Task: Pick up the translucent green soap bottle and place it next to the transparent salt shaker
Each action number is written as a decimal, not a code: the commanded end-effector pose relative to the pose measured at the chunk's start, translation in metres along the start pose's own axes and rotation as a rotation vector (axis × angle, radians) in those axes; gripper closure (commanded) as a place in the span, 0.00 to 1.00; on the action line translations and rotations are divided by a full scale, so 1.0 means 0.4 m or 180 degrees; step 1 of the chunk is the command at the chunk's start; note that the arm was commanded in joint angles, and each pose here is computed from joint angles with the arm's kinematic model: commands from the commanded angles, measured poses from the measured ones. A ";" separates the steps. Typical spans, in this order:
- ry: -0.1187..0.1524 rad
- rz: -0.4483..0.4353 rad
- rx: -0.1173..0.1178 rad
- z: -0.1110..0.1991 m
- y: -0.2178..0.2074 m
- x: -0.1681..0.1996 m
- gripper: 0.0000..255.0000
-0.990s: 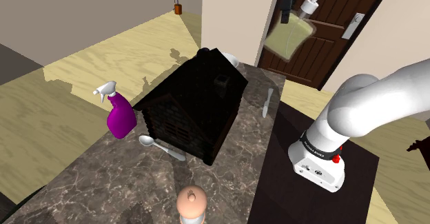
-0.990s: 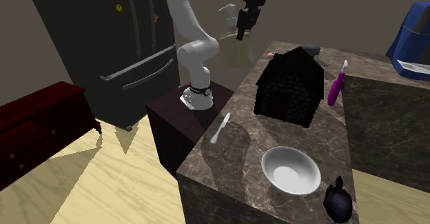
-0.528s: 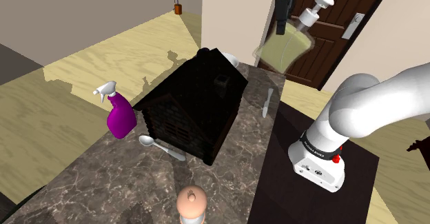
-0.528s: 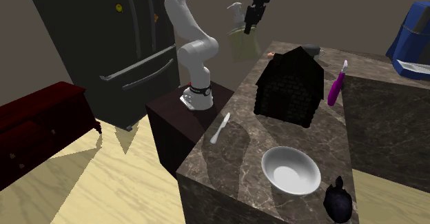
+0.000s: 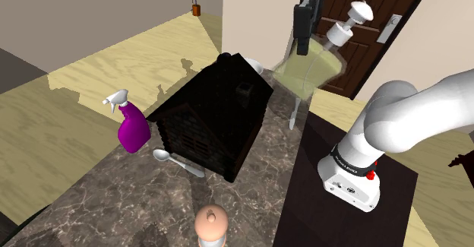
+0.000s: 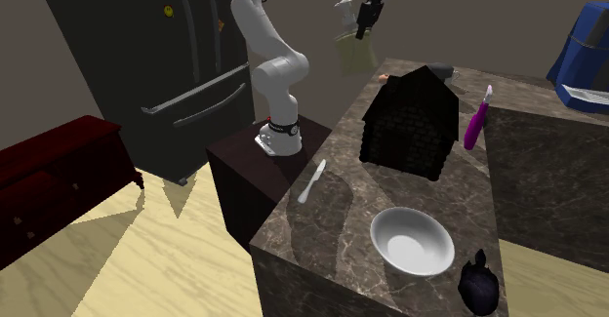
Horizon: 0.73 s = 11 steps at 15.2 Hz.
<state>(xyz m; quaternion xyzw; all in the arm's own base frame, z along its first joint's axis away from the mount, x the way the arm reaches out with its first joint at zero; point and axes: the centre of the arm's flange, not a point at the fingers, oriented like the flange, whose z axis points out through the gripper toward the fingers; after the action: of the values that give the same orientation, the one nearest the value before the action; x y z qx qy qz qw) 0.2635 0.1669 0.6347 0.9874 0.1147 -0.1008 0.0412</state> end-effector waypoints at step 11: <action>-0.0002 0.0004 0.0003 -0.017 -0.393 -0.037 1.00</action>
<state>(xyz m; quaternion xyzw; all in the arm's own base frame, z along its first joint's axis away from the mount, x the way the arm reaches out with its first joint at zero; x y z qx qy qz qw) 0.2205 0.3049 0.6328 0.9874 0.1147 -0.1009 0.0410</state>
